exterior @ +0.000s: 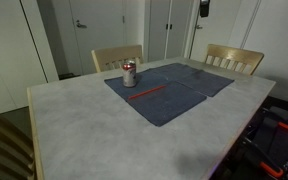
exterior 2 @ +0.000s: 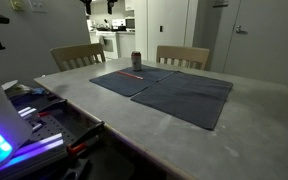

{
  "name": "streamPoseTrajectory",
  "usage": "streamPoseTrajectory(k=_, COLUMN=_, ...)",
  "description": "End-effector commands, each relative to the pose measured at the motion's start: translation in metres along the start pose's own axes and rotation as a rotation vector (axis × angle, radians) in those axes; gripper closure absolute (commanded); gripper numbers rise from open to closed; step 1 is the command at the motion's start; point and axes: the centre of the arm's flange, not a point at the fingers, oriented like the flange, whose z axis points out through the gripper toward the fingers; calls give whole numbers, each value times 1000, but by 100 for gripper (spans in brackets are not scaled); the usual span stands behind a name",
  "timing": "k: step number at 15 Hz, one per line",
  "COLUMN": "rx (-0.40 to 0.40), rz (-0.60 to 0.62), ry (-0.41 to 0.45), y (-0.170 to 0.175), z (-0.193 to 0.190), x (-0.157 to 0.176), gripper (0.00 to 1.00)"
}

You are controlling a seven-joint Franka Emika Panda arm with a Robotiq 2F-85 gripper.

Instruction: Put the orange straw in the can

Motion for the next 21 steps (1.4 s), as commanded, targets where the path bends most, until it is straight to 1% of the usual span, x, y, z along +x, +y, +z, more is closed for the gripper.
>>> streamPoseTrajectory(k=1, rx=-60, rz=-63, ry=21, y=-1, z=7, x=9, gripper=0)
streamPoseTrajectory(k=4, rx=-172, rz=-202, ry=-22, y=-6, z=14, x=16, gripper=0)
streamPoseTrajectory(k=6, rx=-229, rz=-296, ry=-21, y=-6, z=17, x=23, gripper=0)
streamPoseTrajectory(k=7, rx=-253, rz=-344, ry=-7, y=-5, z=17, x=27, gripper=0)
streamPoseTrajectory(k=9, rx=-293, rz=-436, ry=47, y=4, z=17, x=39, gripper=0)
streamPoseTrajectory(k=10, rx=-302, rz=-486, ry=70, y=9, z=17, x=46, gripper=0)
streamPoseTrajectory(k=11, rx=-308, rz=-533, ry=84, y=14, z=18, x=52, gripper=0)
streamPoseTrajectory(k=14, rx=-292, rz=-658, ry=94, y=31, z=22, x=70, gripper=0)
streamPoseTrajectory(k=17, rx=-245, rz=-821, ry=78, y=51, z=34, x=87, gripper=0)
streamPoseTrajectory(k=18, rx=-212, rz=-870, ry=74, y=58, z=40, x=99, gripper=0)
streamPoseTrajectory(k=19, rx=-252, rz=-785, ry=80, y=38, z=35, x=71, gripper=0)
streamPoseTrajectory(k=21, rx=-225, rz=-837, ry=75, y=47, z=43, x=83, gripper=0)
